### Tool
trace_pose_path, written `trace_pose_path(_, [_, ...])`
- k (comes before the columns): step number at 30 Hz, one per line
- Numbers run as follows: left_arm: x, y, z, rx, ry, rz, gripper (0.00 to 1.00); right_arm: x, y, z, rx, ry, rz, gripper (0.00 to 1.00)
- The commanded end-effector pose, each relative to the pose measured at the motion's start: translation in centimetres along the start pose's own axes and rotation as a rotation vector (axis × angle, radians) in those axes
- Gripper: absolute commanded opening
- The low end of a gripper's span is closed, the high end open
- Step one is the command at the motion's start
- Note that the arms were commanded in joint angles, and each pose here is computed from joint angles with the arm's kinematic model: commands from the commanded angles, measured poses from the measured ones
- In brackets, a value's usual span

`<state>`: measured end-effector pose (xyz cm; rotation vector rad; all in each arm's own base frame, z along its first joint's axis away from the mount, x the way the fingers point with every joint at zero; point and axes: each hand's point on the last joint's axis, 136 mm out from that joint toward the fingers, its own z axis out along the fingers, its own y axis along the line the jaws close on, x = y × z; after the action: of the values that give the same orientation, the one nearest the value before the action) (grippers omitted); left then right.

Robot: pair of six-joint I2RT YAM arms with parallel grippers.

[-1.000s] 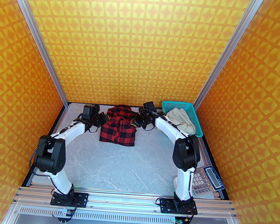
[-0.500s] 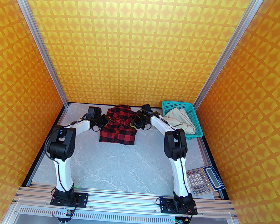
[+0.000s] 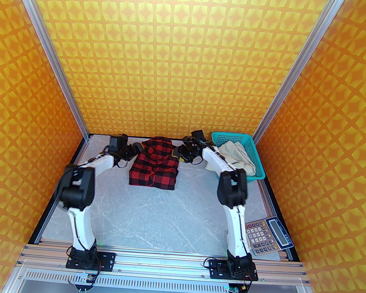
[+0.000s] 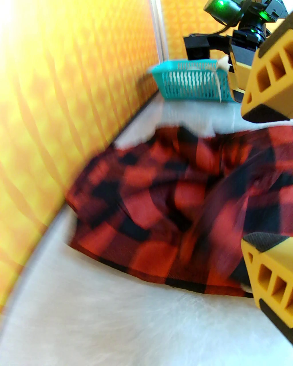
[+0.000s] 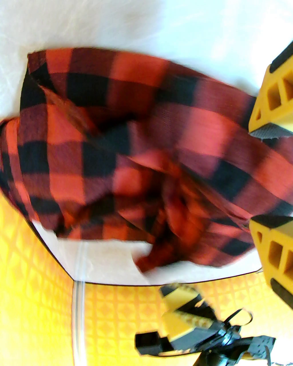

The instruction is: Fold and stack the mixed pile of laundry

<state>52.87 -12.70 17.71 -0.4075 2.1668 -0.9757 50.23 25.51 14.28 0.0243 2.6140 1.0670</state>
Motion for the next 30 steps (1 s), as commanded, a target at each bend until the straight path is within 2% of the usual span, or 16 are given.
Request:
trace_pose_path(1, [2.9, 0.1, -2.7, -0.031, 0.057, 0.069, 0.68, 1.9, 2.6, -1.9, -0.005, -0.041, -0.079, 0.50])
trace_pose_path(6, [8.2, 0.6, -4.0, -0.015, 0.165, 0.087, 0.54, 7.1, 4.1, 0.8, -0.029, 0.043, -0.098, 0.45])
trace_pose_path(9, [11.2, 0.7, -2.9, 0.028, 0.262, 0.100, 0.50, 9.0, 4.5, 3.8, -0.060, 0.103, -0.077, 0.41])
trace_pose_path(11, [12.0, 1.2, -1.7, 0.037, 0.296, 0.103, 0.46, 9.4, 4.2, 5.6, -0.059, 0.128, -0.063, 0.39])
trace_pose_path(14, [12.7, 3.6, 0.2, 0.003, 0.329, 0.091, 0.45, 9.4, 1.4, 7.4, 0.034, 0.143, -0.035, 0.40])
trace_pose_path(17, [14.0, 6.4, 1.8, -0.049, 0.368, 0.060, 0.44, 10.4, -3.3, 8.6, 0.171, 0.169, -0.011, 0.38])
trace_pose_path(22, [17.0, 9.3, 1.5, -0.107, 0.431, 0.008, 0.43, 13.4, -8.5, 8.7, 0.320, 0.235, -0.001, 0.37])
trace_pose_path(26, [16.8, 8.6, 0.2, -0.116, 0.437, 0.052, 0.45, 13.1, -7.8, 7.8, 0.318, 0.224, -0.027, 0.37])
trace_pose_path(30, [12.8, 3.9, -0.9, -0.065, 0.376, 0.146, 0.50, 10.1, -3.1, 4.9, 0.252, 0.144, -0.073, 0.37])
